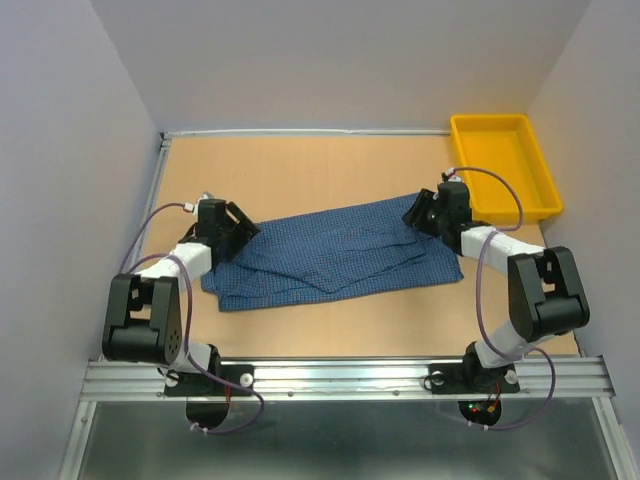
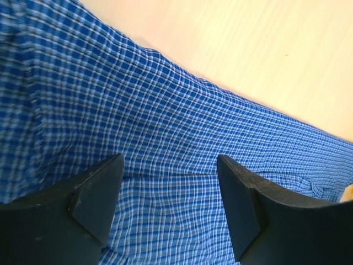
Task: Fold and stack the long sleeve shirts
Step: Fold the shirt
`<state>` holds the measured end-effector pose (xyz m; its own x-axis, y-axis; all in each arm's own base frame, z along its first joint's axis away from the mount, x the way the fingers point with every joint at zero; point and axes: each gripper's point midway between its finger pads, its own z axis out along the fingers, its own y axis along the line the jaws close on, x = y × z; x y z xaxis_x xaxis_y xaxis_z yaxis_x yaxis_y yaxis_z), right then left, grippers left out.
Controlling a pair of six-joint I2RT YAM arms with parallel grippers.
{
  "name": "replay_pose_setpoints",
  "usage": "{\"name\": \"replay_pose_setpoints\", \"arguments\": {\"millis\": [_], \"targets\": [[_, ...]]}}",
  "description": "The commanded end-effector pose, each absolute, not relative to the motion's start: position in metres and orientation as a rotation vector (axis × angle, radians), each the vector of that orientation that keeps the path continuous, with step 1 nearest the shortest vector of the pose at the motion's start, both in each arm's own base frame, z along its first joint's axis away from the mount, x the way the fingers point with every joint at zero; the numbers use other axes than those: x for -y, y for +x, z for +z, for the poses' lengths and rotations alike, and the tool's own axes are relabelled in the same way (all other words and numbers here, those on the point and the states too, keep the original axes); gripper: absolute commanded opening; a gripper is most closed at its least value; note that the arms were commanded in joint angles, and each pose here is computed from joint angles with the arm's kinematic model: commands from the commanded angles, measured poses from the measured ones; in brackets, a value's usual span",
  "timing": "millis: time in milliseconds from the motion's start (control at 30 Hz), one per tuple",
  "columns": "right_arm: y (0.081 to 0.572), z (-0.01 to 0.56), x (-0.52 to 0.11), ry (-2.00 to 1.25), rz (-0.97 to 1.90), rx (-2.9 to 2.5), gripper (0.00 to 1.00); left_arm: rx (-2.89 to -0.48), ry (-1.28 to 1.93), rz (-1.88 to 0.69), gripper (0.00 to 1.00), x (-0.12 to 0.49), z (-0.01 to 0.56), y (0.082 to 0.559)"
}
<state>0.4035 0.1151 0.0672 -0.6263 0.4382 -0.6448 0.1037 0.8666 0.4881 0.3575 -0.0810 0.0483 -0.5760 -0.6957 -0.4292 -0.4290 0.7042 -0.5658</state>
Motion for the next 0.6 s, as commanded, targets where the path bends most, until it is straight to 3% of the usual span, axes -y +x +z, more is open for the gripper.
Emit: {"name": "replay_pose_setpoints", "arguments": {"millis": [0, 133, 333, 567], "targets": [[0.391, 0.088, -0.093, 0.221, 0.294, -2.329, 0.54, -2.210, -0.824, -0.358, 0.81, 0.058, 0.087, 0.349], [0.376, 0.079, -0.101, 0.146, 0.229, -2.397, 0.54, -2.212, -0.821, -0.245, 0.80, 0.051, 0.091, 0.330], [0.348, 0.038, -0.116, 0.061, 0.193, -2.591, 0.54, -2.323, -0.808, -0.153, 0.80, 0.048, 0.052, 0.316], [0.301, 0.013, -0.131, 0.049, 0.219, -2.720, 0.54, -2.399, -0.724, -0.077, 0.78, 0.051, 0.040, 0.362]]}}
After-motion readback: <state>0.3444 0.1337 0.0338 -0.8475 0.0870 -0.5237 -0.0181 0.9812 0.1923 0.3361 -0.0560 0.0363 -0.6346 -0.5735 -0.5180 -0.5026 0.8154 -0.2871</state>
